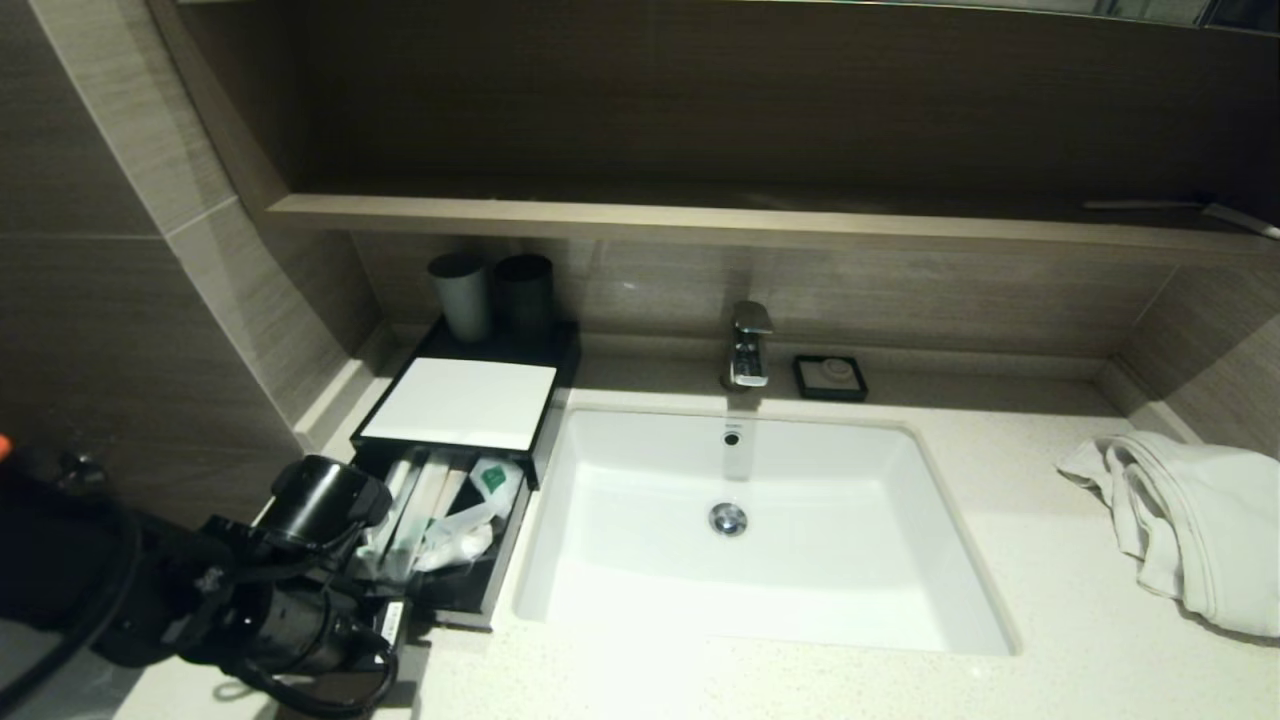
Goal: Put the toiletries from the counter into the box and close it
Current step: Close the drawer
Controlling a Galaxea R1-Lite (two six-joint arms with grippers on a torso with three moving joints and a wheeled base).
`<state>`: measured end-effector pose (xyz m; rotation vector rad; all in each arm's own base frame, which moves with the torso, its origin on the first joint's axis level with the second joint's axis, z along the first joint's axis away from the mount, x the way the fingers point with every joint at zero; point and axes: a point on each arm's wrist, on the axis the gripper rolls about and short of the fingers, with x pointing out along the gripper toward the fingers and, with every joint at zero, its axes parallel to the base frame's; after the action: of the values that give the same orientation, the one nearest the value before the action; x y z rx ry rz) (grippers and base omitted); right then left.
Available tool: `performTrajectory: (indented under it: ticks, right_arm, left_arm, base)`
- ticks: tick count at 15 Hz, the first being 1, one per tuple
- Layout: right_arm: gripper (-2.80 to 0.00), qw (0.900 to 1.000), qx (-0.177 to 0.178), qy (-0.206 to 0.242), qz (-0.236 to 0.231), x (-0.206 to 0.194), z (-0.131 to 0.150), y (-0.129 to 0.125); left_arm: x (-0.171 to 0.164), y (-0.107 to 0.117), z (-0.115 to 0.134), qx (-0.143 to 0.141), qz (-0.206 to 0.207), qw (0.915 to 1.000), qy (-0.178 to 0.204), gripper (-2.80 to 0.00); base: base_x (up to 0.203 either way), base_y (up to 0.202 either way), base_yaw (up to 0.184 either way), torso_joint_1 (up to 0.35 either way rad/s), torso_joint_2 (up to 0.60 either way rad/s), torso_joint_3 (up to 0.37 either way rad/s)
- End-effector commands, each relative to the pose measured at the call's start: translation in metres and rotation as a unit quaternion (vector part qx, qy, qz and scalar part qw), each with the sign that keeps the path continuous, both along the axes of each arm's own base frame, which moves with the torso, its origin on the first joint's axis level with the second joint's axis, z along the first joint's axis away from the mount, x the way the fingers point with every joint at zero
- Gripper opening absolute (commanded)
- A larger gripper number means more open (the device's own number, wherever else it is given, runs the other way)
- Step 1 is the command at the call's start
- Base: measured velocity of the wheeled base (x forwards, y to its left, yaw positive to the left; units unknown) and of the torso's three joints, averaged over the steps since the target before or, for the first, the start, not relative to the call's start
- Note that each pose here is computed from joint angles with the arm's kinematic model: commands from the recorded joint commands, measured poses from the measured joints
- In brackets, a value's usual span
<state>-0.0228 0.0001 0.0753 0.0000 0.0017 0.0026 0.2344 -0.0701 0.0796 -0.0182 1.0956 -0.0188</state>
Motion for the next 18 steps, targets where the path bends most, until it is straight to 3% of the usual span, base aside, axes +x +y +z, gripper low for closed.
performTrajectory:
  ticks: [1, 18]
  right_arm:
    - [-2.8, 1.0, 0.0, 0.0, 0.0, 0.0, 0.0, 0.0]
    - [-2.8, 1.0, 0.0, 0.0, 0.0, 0.0, 0.0, 0.0]
  left_arm:
    - [0.007, 0.0, -0.002, 0.001, 0.005, 1.0, 0.0, -2.8]
    - [0.057, -0.002, 0.008, -0.006, 0.016, 0.9991, -0.039, -2.8]
  base:
    - [0.0, 0.0, 0.0, 0.0, 0.0, 0.0]
    - [0.0, 0.0, 0.0, 0.0, 0.0, 0.0]
